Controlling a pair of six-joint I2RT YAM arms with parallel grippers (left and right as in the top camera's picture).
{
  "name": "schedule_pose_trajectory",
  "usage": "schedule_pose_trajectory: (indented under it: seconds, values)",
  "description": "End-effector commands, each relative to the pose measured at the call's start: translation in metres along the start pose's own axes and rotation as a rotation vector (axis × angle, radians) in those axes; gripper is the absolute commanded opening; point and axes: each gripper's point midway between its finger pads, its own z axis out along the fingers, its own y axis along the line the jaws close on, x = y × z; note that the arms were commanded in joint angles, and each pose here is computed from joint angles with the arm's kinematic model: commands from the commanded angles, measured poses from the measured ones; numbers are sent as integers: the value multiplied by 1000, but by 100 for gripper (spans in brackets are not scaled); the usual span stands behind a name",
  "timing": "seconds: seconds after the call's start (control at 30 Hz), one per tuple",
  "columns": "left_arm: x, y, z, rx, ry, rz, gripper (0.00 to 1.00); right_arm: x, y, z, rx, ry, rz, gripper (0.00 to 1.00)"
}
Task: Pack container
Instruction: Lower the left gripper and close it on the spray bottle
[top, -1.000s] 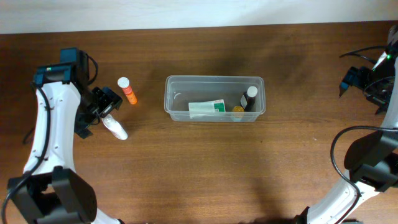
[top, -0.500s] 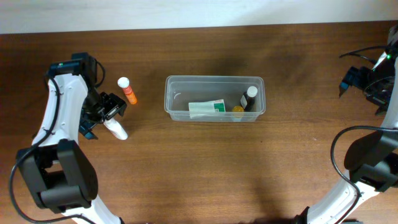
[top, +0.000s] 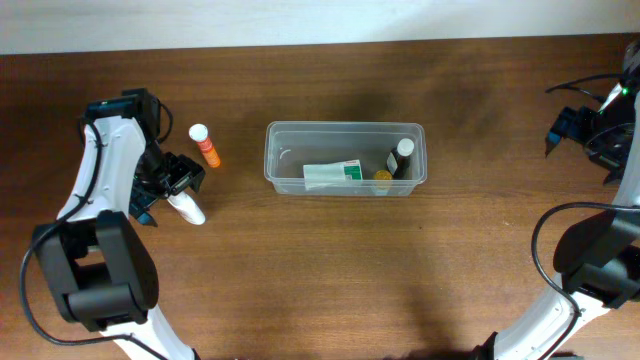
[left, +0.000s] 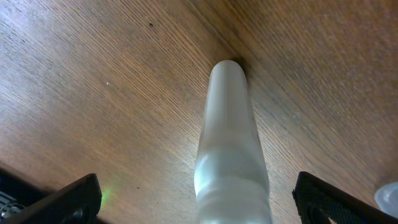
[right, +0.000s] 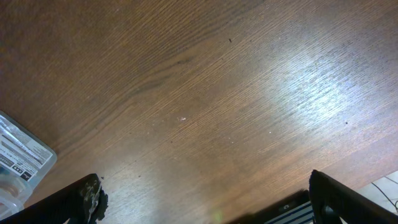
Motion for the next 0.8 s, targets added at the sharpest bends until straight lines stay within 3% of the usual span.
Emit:
schedule_pose_trajectory:
  seconds: [0.0,0.07,0.2,0.27,0.4,0.67,0.77]
  values:
    - [-3,2,7,-24,3,6,99,3,-4,-13,7,-39,11,98]
    - [-3,2,7,-24,3,6,91,2,-4,-13,7,-40,11,98]
    - [-4,2,7,-23,1,6,61,3,-4,-13,8,-40,11,98]
    - [-4,2,7,-22,1,6,54,3,-4,-13,8,-40,11,98]
    - [-4,2,7,-23,2,6,48,3,-4,-13,8,-40,11,98]
    - [-1,1,7,-15,17,6,53,3,-4,-13,7,-39,11,98]
    - [0,1,7,-15,22,6,43,3,-4,-13,7,-39,11,98]
